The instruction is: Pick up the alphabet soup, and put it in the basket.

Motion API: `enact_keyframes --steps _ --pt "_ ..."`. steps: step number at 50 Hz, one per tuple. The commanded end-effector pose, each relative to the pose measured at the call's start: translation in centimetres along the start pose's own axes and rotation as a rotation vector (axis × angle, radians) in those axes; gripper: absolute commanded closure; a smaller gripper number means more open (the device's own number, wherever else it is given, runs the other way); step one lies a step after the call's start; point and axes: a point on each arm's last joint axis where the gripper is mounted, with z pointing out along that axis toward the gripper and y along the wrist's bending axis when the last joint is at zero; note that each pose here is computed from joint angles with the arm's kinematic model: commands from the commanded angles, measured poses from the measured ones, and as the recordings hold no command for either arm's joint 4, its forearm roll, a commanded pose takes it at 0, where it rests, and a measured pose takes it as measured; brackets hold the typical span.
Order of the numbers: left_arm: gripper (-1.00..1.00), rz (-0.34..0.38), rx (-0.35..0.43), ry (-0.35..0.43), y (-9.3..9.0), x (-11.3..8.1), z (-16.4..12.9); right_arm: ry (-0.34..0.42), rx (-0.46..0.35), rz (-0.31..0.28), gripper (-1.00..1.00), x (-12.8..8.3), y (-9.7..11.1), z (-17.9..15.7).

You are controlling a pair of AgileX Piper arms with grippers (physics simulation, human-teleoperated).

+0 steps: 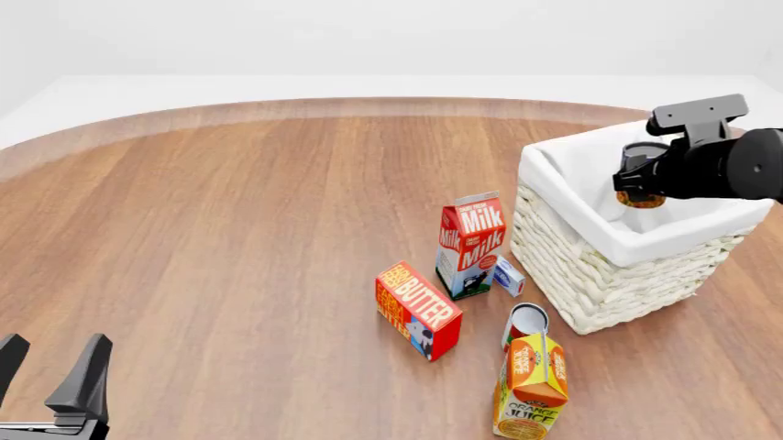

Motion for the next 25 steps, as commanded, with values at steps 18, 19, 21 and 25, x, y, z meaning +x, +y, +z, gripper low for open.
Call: enact_keyframes --steps 18,19,21,25 --pt "-1.00 0.000 0.000 0.000 0.00 0.00 0.00 0.027 -0.002 0.023 1.00 -0.09 -0.14 0.55" --pt "-1.00 0.000 0.000 0.000 0.00 0.00 0.00 0.028 -0.002 0.025 1.00 -0.09 -0.15 0.57" --pt "-1.00 0.000 0.000 0.000 0.00 0.00 0.00 0.033 -0.004 0.024 1.00 -0.05 -0.13 0.67" --pt "-1.00 0.000 0.000 0.000 0.00 0.00 0.00 0.039 -0.006 0.023 1.00 -0.01 -0.09 0.78"
